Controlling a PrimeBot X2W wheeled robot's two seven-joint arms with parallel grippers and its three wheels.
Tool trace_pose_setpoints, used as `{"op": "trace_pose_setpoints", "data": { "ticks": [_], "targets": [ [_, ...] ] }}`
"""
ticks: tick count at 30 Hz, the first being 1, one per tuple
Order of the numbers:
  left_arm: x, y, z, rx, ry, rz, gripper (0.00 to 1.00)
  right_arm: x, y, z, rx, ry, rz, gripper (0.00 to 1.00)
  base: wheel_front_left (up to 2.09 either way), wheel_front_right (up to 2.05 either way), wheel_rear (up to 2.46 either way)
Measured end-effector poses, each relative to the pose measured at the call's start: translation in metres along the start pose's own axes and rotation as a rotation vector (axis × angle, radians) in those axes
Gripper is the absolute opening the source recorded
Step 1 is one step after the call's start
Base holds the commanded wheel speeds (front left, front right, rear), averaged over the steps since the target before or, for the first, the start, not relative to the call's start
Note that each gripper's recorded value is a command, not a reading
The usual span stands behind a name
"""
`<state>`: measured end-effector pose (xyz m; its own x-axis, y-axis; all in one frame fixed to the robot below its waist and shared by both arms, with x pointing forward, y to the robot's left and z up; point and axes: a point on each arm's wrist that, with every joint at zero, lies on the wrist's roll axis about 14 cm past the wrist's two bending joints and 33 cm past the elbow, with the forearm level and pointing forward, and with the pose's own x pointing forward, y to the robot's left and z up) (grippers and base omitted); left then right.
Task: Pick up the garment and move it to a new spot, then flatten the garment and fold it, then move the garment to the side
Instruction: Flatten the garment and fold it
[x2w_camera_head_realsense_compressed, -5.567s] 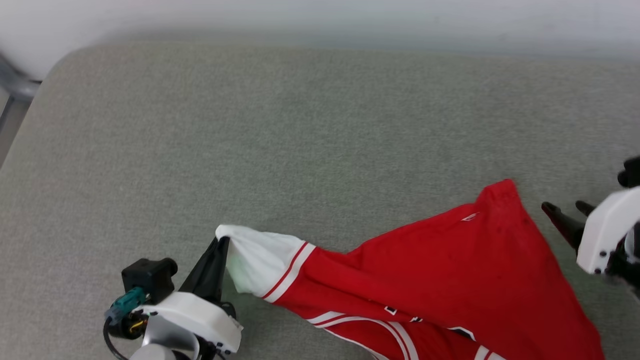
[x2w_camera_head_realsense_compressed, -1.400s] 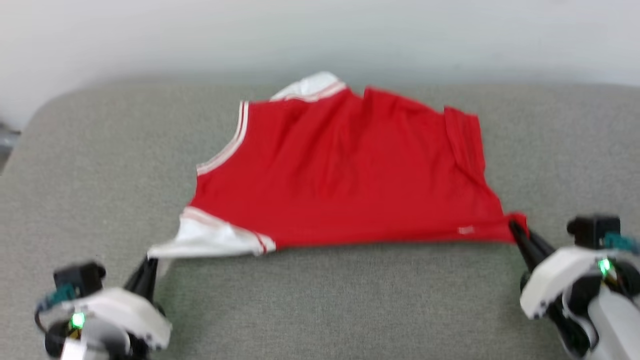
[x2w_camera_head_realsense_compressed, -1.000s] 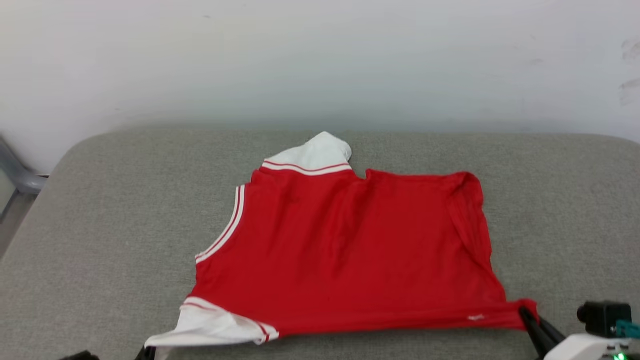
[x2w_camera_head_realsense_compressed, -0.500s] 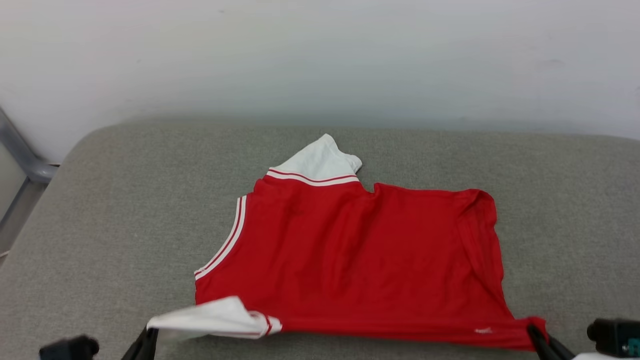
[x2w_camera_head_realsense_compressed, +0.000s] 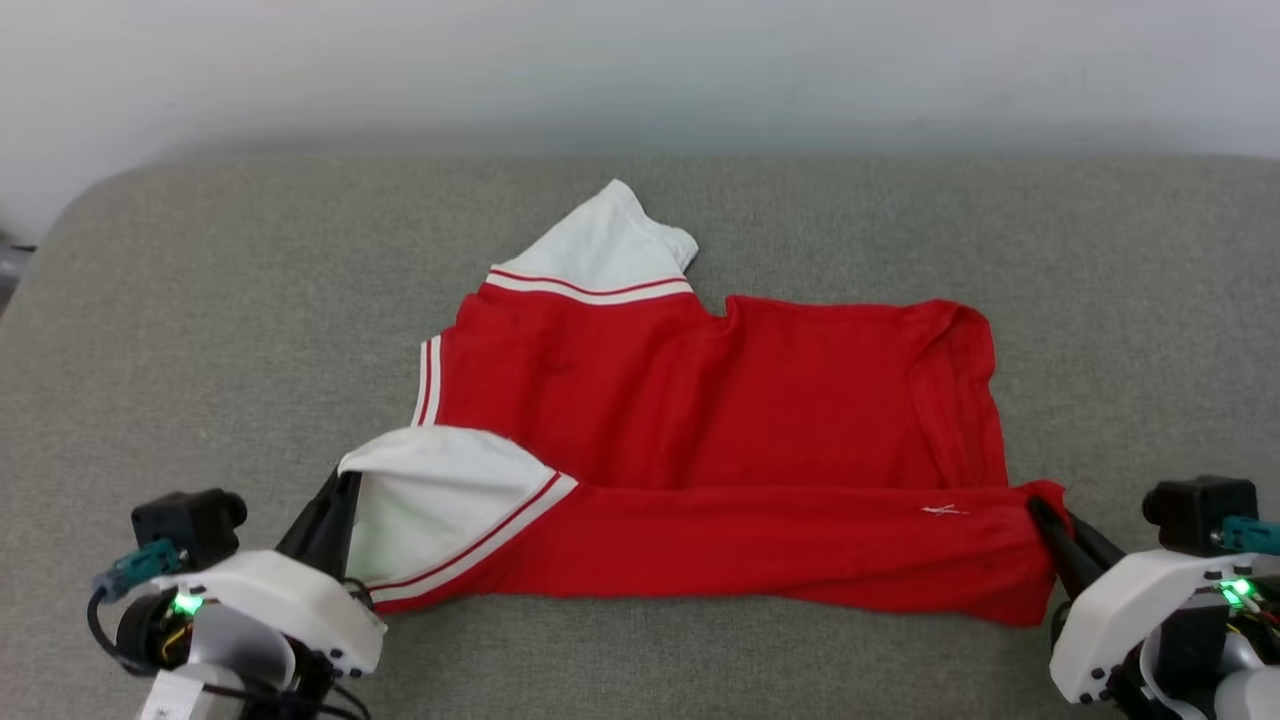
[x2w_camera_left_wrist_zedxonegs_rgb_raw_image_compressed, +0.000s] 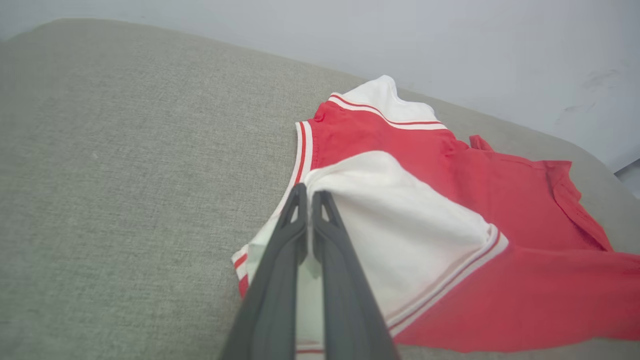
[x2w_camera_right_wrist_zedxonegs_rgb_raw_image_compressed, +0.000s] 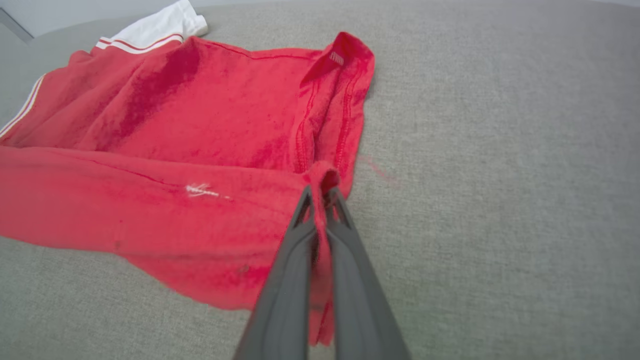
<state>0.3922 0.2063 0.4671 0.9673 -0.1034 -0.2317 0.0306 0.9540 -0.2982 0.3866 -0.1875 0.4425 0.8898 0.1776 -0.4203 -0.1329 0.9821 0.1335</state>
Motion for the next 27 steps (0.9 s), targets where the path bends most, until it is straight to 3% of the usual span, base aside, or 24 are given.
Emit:
{"op": "trace_pose_setpoints", "data": {
  "ticks": [12,13,14,16,18,19,20,27],
  "targets": [
    [0.045,0.013,-0.055,0.001,0.197,-0.004,0.0,0.037,0.006,-0.053,0.044,0.15,0.031,0.0,0.0,0.0,0.0],
    [0.045,0.014,-0.061,-0.004,0.222,-0.006,0.0,0.039,0.006,-0.054,0.048,0.151,0.034,0.05,0.0,0.0,0.0],
    [0.045,0.013,-0.067,0.0,0.245,-0.01,0.0,0.04,0.007,-0.054,0.047,0.148,0.037,0.27,0.0,0.0,0.0],
    [0.046,0.014,-0.069,0.001,0.255,-0.013,0.0,0.042,0.007,-0.053,0.047,0.14,0.04,1.0,0.0,0.0,0.0],
    [0.046,0.013,-0.069,-0.005,0.26,-0.016,0.49,0.043,0.009,-0.047,0.04,0.103,0.048,1.0,0.0,0.0,0.0],
    [0.045,0.014,-0.068,-0.007,0.255,-0.014,0.95,0.043,0.009,-0.046,0.04,0.098,0.05,1.0,0.0,0.0,0.0],
    [0.044,0.014,-0.068,-0.008,0.25,-0.011,1.0,0.042,0.01,-0.044,0.035,0.085,0.052,1.0,0.0,0.0,0.0],
    [0.037,0.024,-0.04,0.019,0.149,0.028,1.0,0.029,0.007,0.015,0.043,-0.191,0.036,1.0,0.0,0.0,0.0]
  ]
}}
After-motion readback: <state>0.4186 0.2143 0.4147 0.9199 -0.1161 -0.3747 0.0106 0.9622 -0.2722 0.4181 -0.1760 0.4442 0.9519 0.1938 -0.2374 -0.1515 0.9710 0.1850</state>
